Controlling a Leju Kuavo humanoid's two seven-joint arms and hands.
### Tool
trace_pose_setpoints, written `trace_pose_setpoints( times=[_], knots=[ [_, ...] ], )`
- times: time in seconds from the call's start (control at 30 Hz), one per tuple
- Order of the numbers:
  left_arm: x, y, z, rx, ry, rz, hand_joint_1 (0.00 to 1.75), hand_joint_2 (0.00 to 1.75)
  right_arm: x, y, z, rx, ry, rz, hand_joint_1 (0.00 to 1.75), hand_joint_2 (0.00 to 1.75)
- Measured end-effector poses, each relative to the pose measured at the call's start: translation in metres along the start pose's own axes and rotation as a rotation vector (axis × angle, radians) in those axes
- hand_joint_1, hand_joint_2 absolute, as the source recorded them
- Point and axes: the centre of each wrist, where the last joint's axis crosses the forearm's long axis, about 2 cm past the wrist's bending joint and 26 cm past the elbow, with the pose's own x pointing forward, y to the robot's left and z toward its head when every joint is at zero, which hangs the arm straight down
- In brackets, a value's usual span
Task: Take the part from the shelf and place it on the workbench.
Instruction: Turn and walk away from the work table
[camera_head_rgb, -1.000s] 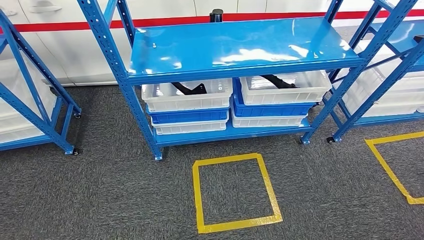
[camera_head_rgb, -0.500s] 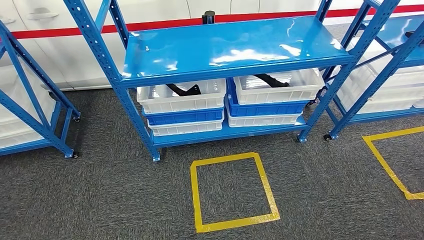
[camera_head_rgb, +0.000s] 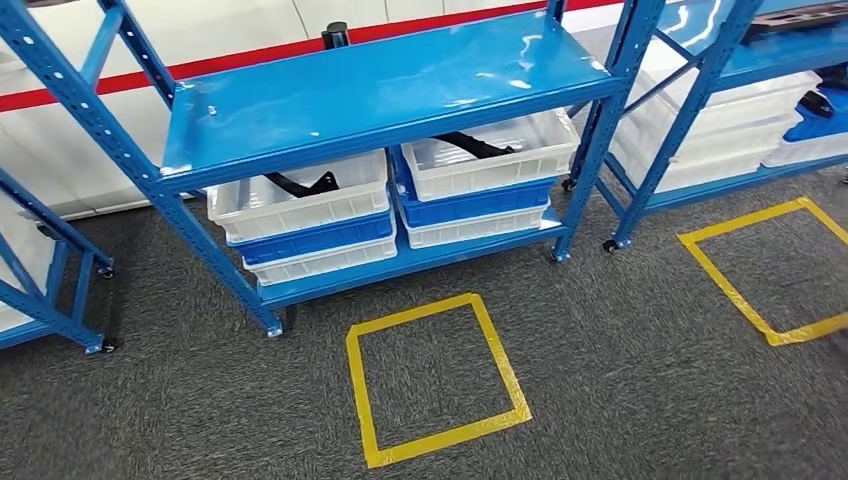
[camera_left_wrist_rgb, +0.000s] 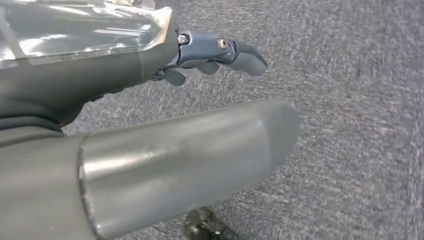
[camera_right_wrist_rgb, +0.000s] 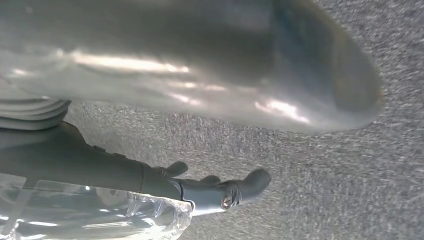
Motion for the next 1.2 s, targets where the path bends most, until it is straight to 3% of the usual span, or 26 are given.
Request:
trace_pose_setpoints(
  times=[1.2],
  knots=[
    [-0.0020, -0.0004, 0.0008, -0.032, -0.014, 0.010, 0.00, 0.00, -0.0053, 0.0013, 0.0019, -0.004, 0.022, -0.013, 0.00, 0.00]
  ],
)
